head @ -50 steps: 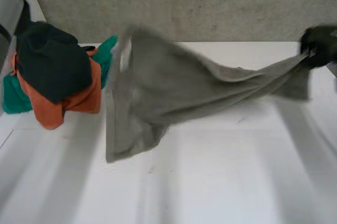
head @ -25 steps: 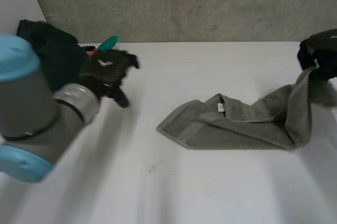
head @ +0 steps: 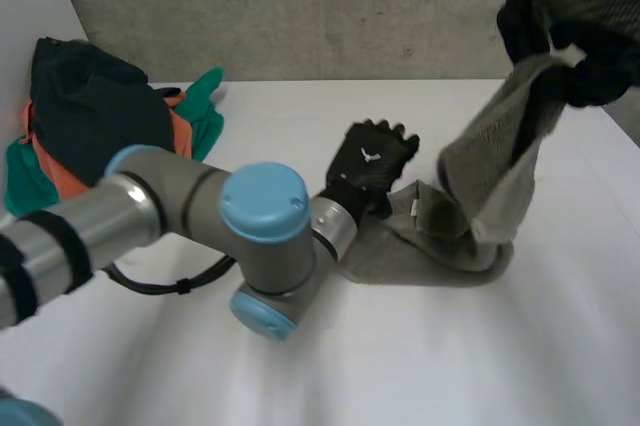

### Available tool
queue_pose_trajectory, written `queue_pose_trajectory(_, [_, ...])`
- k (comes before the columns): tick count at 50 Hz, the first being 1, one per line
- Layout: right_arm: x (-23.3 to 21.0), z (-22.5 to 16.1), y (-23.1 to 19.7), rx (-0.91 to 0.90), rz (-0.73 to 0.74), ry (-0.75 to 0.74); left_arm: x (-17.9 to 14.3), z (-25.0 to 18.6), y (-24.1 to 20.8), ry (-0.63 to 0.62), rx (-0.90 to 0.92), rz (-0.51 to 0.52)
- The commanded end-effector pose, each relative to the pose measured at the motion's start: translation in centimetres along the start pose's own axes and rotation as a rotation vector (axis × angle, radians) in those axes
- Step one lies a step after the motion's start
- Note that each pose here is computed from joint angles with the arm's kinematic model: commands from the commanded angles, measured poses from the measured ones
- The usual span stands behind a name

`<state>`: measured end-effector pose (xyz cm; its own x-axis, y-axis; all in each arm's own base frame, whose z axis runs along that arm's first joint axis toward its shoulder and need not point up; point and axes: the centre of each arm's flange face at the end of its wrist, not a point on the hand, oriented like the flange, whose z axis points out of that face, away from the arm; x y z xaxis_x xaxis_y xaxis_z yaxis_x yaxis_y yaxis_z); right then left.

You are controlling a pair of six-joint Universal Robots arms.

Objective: Fold the laundry.

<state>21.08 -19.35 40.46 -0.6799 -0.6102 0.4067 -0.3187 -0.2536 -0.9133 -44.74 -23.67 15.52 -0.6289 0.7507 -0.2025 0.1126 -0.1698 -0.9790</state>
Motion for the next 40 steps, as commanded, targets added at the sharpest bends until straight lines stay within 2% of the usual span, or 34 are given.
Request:
queue_pose_trajectory(1, [-0.1,-1.4,-2.6,0.096,0.015,-0.004,3.1,0.1,2.3,0.06,-0.033,-0.029])
queue_pose_trajectory(11, [1.5,-0.5,-1.9,0.094,0.019,0.041,2.7,-0.3,2.3,0.055,-0.081,-0.108])
queue_pose_trajectory(15, [2.4,0.8,-0.3,0.047,0.046,0.045,0.2,-0.2,-0.4,-0.025,-0.04,-0.112])
queue_pose_trajectory(17, [2.8,1.2,0.4,0.026,0.058,0.051,-3.1,-0.4,-2.4,-0.132,-0.014,-0.109])
queue_pose_trajectory(20, [3.3,1.3,0.9,0.011,0.063,0.061,-6.4,-1.4,-4.1,-0.226,-0.002,-0.105])
queue_pose_trajectory(23, [3.5,1.3,1.2,0.003,0.067,0.07,-8.3,-2.9,-7.5,-0.265,0.051,-0.098])
queue_pose_trajectory(28, [3.4,1.3,1.7,-0.013,0.08,0.065,-9.2,-4.9,-10.5,-0.266,0.1,-0.091])
queue_pose_trajectory(33, [2.8,1.4,3.0,-0.049,0.11,0.046,-7.9,-5.3,-8.8,-0.161,0.044,-0.088])
queue_pose_trajectory(38, [2.6,1.3,3.2,-0.057,0.118,0.042,-4.5,-4.1,-2.3,-0.039,-0.099,-0.111])
queue_pose_trajectory(40, [2.7,1.3,3.0,-0.048,0.112,0.045,-3.2,-3.8,-1.5,-0.01,-0.109,-0.109])
